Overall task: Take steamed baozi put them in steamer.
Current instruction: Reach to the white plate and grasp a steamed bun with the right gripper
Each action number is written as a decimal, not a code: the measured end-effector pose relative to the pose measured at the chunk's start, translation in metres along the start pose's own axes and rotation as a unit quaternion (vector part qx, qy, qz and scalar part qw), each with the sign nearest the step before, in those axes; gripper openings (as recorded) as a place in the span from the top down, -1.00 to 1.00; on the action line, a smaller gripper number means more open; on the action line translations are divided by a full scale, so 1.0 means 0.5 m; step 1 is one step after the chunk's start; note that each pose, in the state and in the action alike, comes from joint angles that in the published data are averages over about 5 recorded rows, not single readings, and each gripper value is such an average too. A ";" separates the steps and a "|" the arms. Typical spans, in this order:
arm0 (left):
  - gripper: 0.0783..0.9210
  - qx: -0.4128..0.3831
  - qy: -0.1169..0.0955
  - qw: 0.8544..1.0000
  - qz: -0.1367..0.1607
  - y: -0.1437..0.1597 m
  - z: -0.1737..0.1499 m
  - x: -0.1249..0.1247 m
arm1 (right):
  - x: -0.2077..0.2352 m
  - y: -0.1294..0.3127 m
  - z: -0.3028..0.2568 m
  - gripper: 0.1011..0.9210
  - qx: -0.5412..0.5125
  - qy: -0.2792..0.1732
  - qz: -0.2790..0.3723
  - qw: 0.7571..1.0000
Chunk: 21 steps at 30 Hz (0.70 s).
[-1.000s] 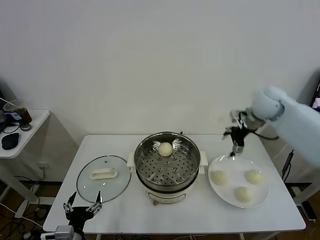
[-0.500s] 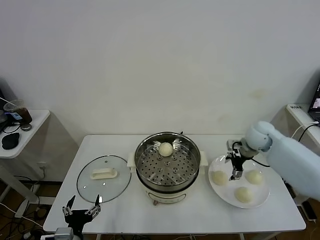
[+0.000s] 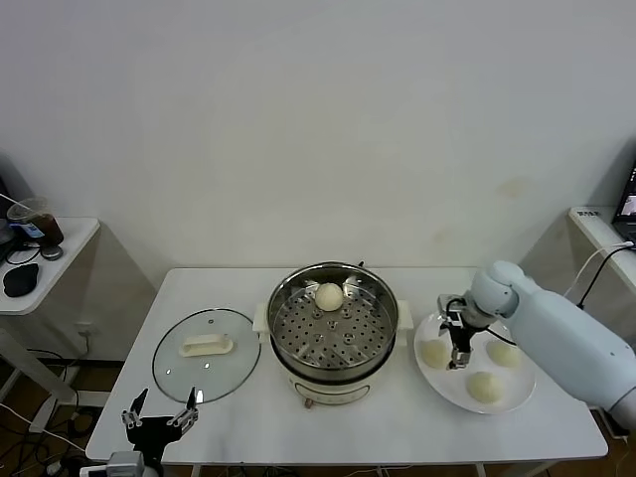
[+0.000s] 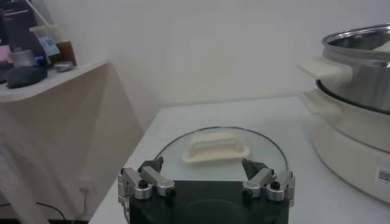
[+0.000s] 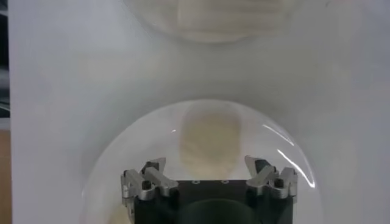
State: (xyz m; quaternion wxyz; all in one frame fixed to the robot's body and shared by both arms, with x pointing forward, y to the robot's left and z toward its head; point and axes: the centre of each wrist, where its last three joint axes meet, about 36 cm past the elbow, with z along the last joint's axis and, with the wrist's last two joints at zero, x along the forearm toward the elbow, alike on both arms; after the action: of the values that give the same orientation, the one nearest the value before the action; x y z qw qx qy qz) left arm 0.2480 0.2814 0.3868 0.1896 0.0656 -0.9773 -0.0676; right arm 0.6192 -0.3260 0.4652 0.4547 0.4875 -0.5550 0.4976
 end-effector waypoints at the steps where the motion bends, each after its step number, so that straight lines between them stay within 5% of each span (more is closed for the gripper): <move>1: -0.77 0.000 0.000 1.000 0.000 0.000 0.001 0.000 | -0.004 0.000 0.000 -0.76 -0.001 0.000 0.000 1.000; 21: -0.77 0.003 0.000 1.000 0.003 -0.005 0.002 -0.003 | -0.037 -0.001 0.006 -0.70 -0.019 -0.007 0.005 1.000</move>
State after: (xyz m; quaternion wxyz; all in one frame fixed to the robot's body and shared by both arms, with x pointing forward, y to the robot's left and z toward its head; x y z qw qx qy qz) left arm 0.2494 0.2791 0.3851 0.1900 0.0636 -0.9776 -0.0645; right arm 0.6219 -0.3274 0.4469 0.4572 0.4794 -0.5700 0.4860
